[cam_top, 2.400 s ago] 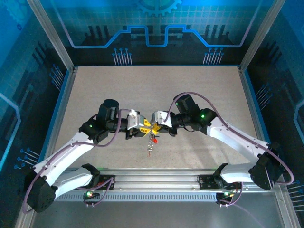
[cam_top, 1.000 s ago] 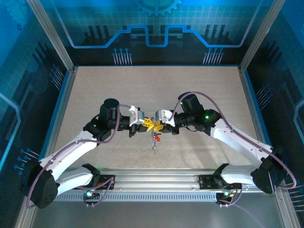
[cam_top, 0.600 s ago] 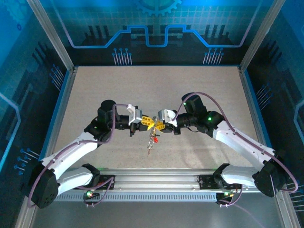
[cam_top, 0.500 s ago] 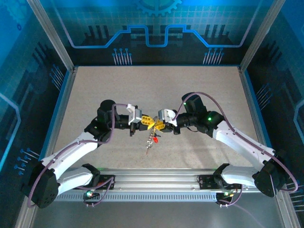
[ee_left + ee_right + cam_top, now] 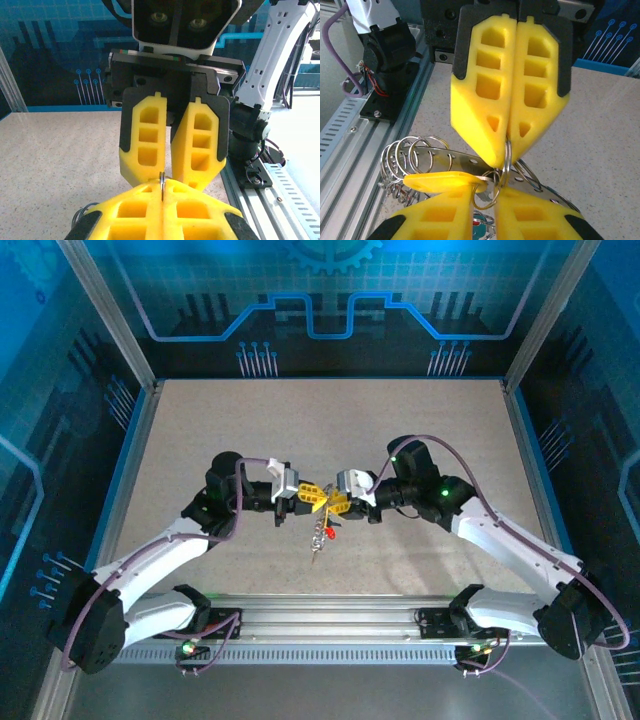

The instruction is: Put the keys on the keyring

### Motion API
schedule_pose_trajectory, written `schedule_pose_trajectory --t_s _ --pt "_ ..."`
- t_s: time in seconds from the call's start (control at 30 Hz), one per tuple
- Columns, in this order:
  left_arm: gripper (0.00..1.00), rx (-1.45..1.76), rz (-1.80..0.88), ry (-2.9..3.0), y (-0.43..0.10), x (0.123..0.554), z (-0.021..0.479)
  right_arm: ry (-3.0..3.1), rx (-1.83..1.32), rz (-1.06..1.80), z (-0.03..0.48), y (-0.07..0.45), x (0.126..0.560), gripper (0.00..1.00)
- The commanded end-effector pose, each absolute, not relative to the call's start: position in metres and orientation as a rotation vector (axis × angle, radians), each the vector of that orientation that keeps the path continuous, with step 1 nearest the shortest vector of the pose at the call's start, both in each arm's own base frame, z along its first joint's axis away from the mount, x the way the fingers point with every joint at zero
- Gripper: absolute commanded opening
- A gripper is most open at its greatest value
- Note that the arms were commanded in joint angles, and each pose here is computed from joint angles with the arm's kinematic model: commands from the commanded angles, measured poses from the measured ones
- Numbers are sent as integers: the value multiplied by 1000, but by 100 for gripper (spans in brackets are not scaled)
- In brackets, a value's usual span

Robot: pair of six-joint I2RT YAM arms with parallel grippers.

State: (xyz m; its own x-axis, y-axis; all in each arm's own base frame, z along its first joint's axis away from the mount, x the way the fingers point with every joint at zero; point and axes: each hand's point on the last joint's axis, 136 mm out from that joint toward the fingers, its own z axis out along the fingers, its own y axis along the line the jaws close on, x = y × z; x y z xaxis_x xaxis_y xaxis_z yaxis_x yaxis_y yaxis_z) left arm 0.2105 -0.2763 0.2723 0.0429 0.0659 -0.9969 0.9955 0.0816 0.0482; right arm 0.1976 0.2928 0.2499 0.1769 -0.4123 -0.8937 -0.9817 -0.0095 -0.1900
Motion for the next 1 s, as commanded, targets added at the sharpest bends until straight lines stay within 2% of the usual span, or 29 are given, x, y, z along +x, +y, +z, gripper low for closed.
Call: schedule_pose_trajectory --t_s 0.0,0.8,0.97 --pt "0 1225 -1086 1196 -276 208 281 1328 -1555 828 261 290 196 19" --pt "0 1231 -1106 1199 -282 208 276 1305 -1493 905 262 300 200 18" --pt "0 1221 -1093 1192 -281 209 279 1320 -1506 898 259 298 200 8"
